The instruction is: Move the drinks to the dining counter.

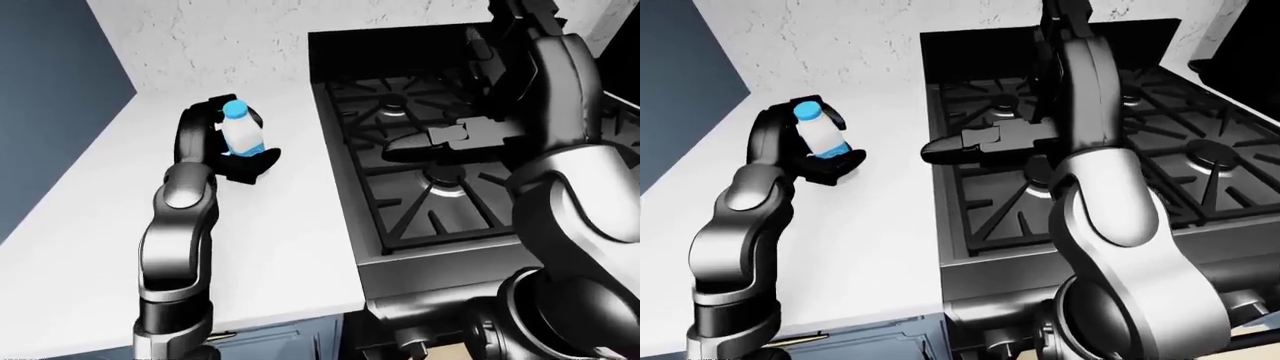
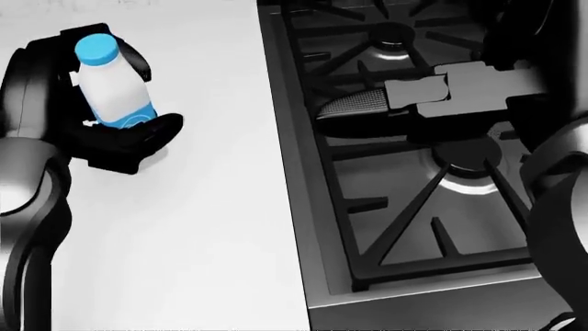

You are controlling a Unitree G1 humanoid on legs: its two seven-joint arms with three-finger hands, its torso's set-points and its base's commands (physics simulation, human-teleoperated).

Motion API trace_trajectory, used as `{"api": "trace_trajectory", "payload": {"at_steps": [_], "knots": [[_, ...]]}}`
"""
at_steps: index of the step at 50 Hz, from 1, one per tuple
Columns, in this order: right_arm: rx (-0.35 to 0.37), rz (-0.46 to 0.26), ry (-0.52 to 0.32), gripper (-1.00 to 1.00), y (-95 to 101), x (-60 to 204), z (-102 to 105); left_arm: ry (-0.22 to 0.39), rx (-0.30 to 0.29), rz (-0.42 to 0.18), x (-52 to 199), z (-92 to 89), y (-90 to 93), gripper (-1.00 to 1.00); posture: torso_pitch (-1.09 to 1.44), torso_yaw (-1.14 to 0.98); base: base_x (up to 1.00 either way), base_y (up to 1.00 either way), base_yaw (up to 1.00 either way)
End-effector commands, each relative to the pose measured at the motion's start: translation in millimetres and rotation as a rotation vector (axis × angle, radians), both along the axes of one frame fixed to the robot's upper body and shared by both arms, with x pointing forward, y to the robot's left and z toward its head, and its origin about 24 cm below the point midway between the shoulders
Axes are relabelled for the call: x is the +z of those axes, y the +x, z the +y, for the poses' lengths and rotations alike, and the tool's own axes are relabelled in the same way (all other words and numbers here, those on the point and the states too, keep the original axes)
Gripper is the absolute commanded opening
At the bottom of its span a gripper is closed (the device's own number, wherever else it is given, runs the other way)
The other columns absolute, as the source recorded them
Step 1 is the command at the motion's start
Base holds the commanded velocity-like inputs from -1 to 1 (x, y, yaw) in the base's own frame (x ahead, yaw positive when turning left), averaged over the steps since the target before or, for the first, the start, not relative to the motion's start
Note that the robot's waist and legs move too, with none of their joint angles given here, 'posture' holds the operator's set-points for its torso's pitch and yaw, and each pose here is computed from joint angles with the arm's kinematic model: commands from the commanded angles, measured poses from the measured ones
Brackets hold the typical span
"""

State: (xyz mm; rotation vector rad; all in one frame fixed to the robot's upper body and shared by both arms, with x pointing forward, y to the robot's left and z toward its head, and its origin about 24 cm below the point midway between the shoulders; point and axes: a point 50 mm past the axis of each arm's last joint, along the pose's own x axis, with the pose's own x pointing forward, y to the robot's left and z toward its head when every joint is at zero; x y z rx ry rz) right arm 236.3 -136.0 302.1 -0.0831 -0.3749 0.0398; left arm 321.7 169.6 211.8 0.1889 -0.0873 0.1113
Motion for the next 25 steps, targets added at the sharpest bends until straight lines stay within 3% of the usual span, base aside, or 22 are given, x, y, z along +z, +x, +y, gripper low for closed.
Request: {"api": "trace_trajectory", "payload": {"at_steps": [1, 25], "knots": [[-0.003, -0.062, 0.007, 1.0, -4.3, 8.4, -0.8, -0.006, -0.003, -0.085, 16.1, -1.8, -3.3, -1.0, 0.0, 0.0, -0.56, 0.0, 0.0], [-0.016, -0.05, 0.005, 1.0, -14.3, 10.9, -2.1, -0.008, -0.021, -0.104, 24.6, -5.6, -16.4, -1.0, 0.0, 0.0, -0.96, 0.06, 0.0]]}}
